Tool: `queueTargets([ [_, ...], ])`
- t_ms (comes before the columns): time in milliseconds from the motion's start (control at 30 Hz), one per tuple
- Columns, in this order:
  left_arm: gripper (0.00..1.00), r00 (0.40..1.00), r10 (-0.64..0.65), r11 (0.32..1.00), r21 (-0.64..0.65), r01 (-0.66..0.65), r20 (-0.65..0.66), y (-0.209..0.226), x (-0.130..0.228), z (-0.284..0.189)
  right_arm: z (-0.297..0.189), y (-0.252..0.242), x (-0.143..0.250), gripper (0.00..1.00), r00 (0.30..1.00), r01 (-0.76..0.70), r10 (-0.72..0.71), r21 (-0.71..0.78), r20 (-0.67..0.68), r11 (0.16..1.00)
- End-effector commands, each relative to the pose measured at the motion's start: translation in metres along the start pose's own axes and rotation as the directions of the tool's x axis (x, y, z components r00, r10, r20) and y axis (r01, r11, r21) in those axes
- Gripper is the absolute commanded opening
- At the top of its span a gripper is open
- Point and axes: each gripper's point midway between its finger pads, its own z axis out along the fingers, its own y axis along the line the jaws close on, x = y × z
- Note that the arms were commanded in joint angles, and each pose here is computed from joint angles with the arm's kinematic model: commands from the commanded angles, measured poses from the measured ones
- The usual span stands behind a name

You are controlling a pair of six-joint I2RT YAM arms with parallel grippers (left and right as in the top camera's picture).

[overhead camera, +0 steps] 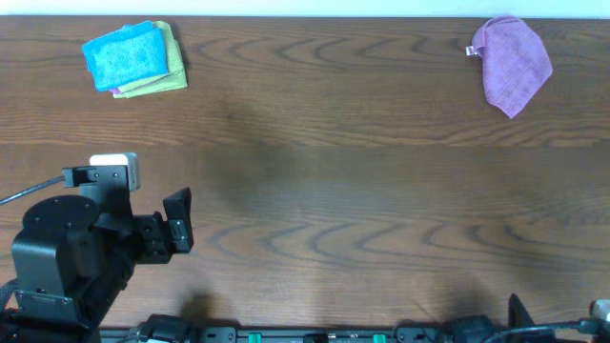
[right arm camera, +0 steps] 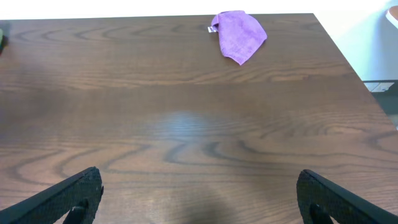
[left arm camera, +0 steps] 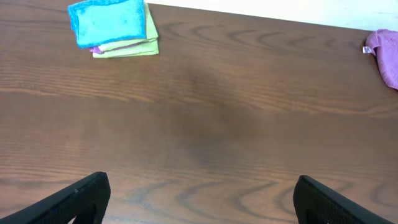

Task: Fold the cloth

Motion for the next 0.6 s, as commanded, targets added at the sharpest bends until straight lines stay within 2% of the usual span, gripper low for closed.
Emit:
queueTargets([
  [0, 0.95, 1.0, 0.002, 1.0, 0.004, -0.002, -0.019, -0.001, 0.005, 0.001, -0.001, -0.001, -0.001, 0.99, 1.0, 0.005, -0.005, 0.013, 0.004, 1.0],
  [167, 0.95, 0.997, 0.006, 1.0, -0.011, -0.007, -0.082, 0.003, 0.02, 0.0, -0.001, -0.001, -0.001, 0.99, 1.0, 0.005, -0.005, 0.013, 0.004, 1.0],
  [333, 0.95, 0.995, 0.025, 0.996, -0.085, -0.034, -0.099, 0.016, 0.026, -0.002, -0.001, -0.002, -0.001, 0.99, 1.0, 0.005, -0.005, 0.013, 0.004, 1.0],
  [433, 0.95, 0.999, 0.033, 0.991, -0.132, -0.036, -0.026, 0.024, 0.014, -0.005, -0.001, -0.002, -0.001, 0.99, 1.0, 0.005, -0.005, 0.013, 0.004, 1.0],
  [567, 0.95, 0.988, 0.026, 0.989, -0.145, -0.004, 0.153, 0.033, 0.009, -0.003, -0.001, -0.002, -0.001, 0.99, 1.0, 0.005, -0.005, 0.013, 0.004, 1.0],
])
